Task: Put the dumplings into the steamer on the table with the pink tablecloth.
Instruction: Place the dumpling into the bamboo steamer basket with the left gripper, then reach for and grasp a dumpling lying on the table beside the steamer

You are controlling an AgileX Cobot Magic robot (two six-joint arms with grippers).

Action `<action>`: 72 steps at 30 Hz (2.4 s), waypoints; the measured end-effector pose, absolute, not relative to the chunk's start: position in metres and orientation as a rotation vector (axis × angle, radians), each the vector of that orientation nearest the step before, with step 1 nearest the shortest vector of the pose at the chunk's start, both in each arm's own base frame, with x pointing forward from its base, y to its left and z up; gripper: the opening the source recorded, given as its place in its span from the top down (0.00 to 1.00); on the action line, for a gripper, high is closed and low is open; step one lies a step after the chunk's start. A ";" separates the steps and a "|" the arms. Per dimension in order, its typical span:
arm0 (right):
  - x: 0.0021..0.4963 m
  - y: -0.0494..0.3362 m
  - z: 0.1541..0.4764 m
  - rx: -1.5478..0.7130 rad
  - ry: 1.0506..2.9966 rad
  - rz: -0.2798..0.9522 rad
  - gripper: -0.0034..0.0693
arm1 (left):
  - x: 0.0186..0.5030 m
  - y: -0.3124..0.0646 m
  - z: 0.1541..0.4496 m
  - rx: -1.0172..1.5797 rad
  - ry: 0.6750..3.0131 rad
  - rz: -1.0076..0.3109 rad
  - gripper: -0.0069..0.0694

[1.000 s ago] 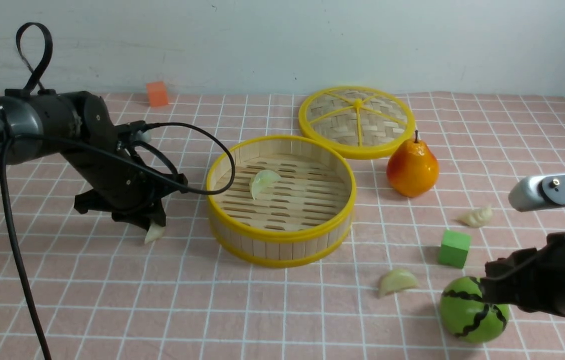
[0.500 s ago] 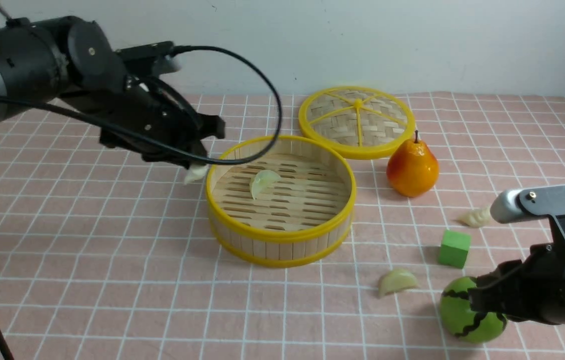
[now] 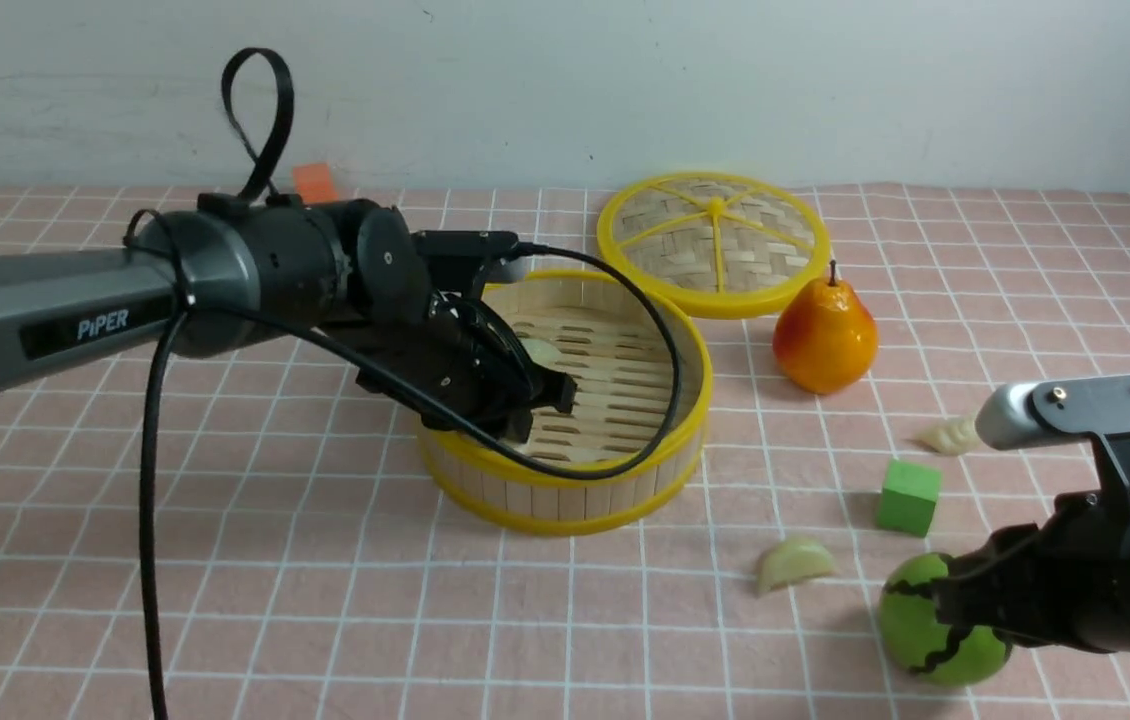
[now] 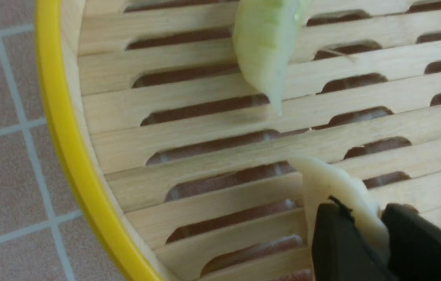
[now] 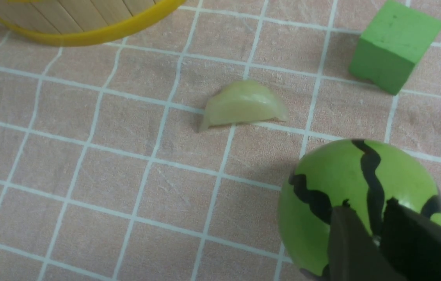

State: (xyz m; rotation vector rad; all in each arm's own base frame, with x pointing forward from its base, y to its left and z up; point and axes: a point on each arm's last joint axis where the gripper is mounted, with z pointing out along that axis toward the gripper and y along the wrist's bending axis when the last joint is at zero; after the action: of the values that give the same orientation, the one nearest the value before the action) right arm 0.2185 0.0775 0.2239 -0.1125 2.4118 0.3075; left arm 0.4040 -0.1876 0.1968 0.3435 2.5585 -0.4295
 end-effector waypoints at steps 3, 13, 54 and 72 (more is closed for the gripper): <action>0.219 0.078 0.224 -0.112 2.410 0.308 0.76 | 0.404 -0.188 0.197 0.317 2.566 -0.441 0.64; 0.219 0.078 0.224 -0.112 2.410 0.308 0.76 | 0.399 -0.181 0.273 0.337 2.365 -0.407 0.41; 0.219 0.078 0.224 -0.112 2.411 0.308 0.74 | 0.420 -0.161 0.199 -0.141 2.561 -0.087 0.86; 0.219 0.078 0.224 -0.106 2.412 0.312 0.73 | 0.416 -0.160 0.203 -0.469 2.562 -0.167 0.59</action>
State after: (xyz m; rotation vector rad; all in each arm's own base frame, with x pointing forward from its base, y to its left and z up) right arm 0.2185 0.0777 0.2239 -0.1061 2.4125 0.3123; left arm 0.4161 -0.1597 0.2029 -0.4686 2.5618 -0.1673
